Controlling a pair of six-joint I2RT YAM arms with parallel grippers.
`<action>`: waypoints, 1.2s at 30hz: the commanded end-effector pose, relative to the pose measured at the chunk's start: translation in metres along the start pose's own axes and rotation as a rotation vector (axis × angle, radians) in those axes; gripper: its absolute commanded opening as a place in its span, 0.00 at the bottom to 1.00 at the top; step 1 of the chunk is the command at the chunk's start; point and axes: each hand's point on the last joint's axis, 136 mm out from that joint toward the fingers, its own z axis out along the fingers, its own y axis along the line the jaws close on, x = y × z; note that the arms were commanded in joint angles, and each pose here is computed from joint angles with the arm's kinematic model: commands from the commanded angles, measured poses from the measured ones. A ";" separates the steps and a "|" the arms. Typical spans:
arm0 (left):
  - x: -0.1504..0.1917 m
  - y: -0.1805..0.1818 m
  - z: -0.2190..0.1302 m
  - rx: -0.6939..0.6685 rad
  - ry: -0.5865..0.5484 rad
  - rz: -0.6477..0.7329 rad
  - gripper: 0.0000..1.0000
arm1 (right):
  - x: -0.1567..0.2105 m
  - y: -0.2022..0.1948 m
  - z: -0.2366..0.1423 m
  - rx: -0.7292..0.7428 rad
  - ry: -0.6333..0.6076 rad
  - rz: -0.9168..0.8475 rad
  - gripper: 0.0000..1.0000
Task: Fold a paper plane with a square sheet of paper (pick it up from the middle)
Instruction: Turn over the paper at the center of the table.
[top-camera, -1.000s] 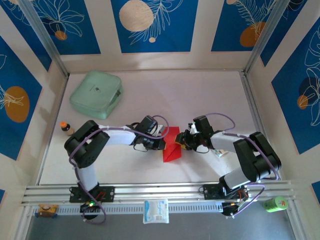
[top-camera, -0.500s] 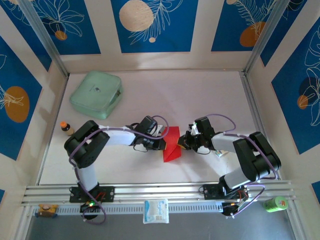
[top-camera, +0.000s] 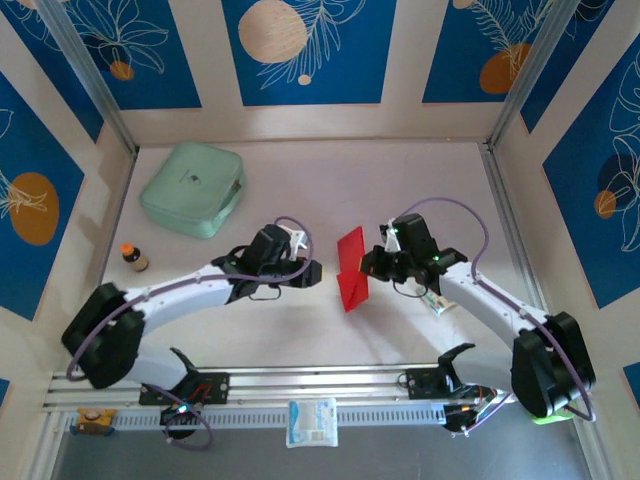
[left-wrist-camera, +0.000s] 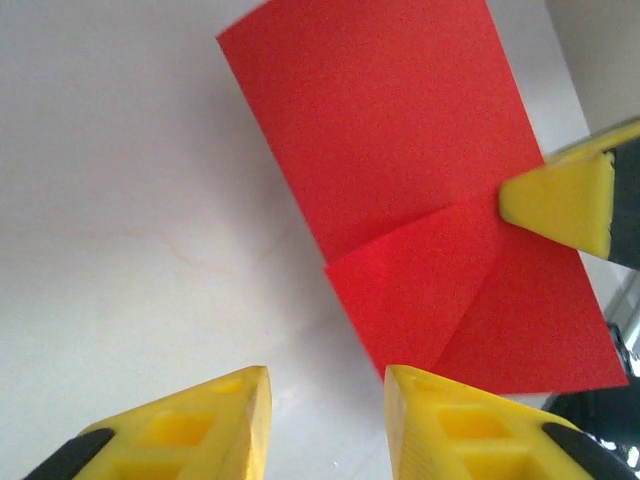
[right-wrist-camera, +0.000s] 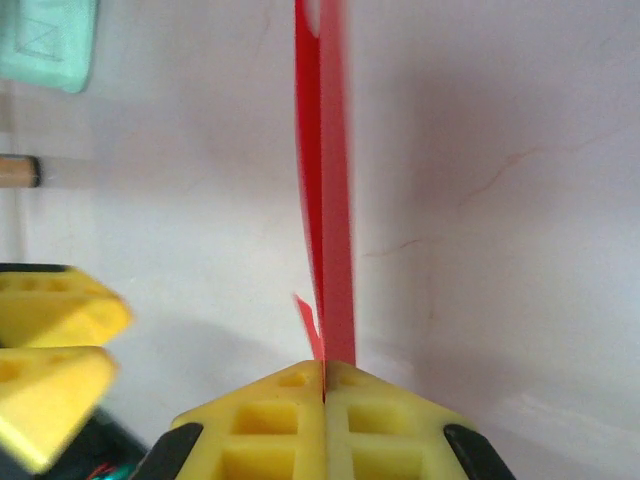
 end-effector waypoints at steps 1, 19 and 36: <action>-0.001 0.035 -0.019 -0.174 -0.074 0.013 0.37 | 0.006 -0.031 -0.022 0.303 0.005 -0.131 0.03; -0.006 0.101 -0.133 -0.512 -0.447 -0.090 0.42 | -0.013 -0.024 -0.004 0.925 -0.018 -0.439 0.01; 0.001 0.100 -0.139 -0.475 -0.458 -0.135 0.45 | 0.060 0.082 0.110 0.284 0.303 -0.345 0.24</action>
